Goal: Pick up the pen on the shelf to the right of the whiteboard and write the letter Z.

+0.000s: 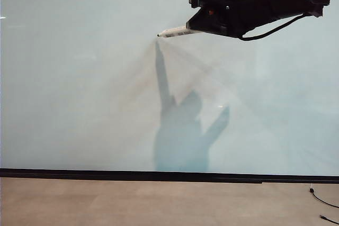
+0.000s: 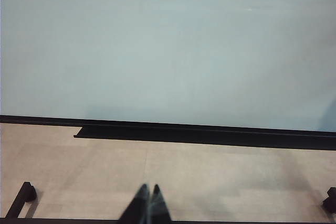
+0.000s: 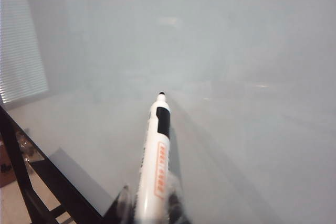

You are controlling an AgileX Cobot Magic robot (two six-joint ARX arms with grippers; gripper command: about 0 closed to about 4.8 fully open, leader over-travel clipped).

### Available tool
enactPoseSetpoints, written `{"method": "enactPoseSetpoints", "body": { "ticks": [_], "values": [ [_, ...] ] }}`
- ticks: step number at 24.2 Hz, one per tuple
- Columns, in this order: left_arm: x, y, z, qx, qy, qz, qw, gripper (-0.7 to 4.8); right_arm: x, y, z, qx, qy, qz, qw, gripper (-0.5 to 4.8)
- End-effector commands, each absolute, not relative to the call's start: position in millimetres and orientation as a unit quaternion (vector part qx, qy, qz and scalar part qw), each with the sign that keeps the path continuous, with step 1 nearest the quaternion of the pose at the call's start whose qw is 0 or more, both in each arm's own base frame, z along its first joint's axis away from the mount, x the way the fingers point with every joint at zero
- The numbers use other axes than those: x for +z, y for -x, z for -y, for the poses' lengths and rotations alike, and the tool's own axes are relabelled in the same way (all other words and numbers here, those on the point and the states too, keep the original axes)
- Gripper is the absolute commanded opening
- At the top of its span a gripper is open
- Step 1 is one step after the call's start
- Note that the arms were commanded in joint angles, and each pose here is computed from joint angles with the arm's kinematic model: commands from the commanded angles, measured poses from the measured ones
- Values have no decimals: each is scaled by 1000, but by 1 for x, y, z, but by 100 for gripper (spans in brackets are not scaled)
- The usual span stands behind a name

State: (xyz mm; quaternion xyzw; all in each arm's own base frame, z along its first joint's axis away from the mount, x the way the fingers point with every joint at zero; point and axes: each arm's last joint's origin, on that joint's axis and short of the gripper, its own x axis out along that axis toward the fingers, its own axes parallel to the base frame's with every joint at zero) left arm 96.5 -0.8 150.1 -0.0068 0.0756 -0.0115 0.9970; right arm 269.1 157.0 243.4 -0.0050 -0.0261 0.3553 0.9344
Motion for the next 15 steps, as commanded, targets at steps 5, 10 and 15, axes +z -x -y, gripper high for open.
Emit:
{"method": "enactPoseSetpoints", "body": {
  "ticks": [5, 10, 15],
  "values": [
    [152, -97, 1, -12, 5, -69, 998, -4, 247, -268, -160, 327, 4, 32, 944, -9],
    [152, -97, 1, -12, 5, -69, 998, -4, 247, -268, -159, 320, 4, 30, 947, -9],
    [152, -97, 1, -12, 5, -69, 998, -4, 248, -267, -157, 309, 7, 23, 951, -9]
  ]
}}
